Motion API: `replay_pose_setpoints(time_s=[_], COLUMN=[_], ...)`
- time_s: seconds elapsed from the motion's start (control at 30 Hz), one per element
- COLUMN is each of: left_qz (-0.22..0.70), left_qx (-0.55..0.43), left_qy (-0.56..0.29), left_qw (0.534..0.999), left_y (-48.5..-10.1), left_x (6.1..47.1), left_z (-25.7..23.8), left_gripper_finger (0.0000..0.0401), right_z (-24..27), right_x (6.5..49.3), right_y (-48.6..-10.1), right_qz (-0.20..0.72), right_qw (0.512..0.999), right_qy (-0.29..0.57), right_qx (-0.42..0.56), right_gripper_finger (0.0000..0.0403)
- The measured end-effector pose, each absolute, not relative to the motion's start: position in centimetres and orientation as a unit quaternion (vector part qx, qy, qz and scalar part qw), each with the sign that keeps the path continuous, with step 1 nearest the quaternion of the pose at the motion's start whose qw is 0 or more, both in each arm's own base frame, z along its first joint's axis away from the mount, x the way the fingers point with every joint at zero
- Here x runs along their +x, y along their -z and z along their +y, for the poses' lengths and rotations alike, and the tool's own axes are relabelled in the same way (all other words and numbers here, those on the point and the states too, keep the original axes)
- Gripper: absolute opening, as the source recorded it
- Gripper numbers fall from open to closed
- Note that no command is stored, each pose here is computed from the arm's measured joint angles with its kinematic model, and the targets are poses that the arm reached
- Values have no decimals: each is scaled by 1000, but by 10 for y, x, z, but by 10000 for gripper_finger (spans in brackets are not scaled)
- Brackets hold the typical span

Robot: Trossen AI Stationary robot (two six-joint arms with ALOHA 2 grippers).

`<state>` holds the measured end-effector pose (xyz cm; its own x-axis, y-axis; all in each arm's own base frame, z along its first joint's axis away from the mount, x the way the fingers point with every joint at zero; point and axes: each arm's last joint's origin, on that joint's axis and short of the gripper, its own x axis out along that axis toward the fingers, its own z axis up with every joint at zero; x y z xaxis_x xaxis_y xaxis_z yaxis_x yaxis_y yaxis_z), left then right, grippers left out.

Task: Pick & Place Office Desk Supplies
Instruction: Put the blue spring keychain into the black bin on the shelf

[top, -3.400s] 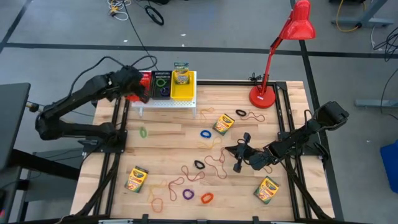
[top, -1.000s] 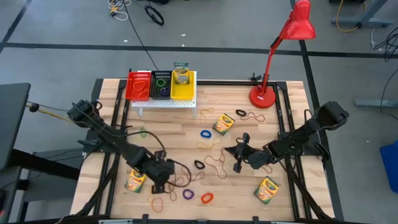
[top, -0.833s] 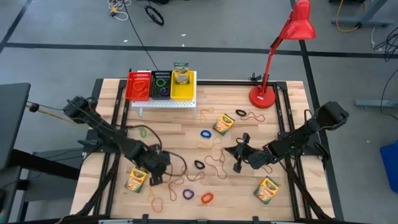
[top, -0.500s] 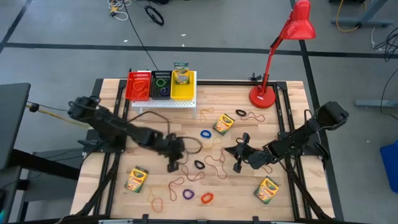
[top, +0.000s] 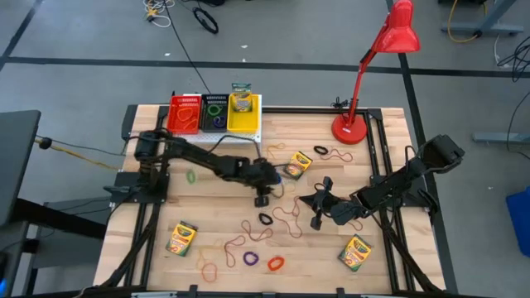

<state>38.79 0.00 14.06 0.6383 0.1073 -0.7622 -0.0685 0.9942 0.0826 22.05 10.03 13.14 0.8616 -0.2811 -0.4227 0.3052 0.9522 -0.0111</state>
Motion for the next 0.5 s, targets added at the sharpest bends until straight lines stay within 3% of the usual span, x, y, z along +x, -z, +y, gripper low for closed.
replay_pose_setpoints(time_s=[0.5], left_qz=[477], left_qx=[59], left_qy=[-1], left_qw=[877], left_y=[-128], left_x=[394], left_z=[26], left_gripper_finger=[116], right_z=[101], right_x=[220], right_y=[-131], right_qz=[217], right_qw=[965], right_qy=[147], right_qx=[29], right_gripper_finger=[9])
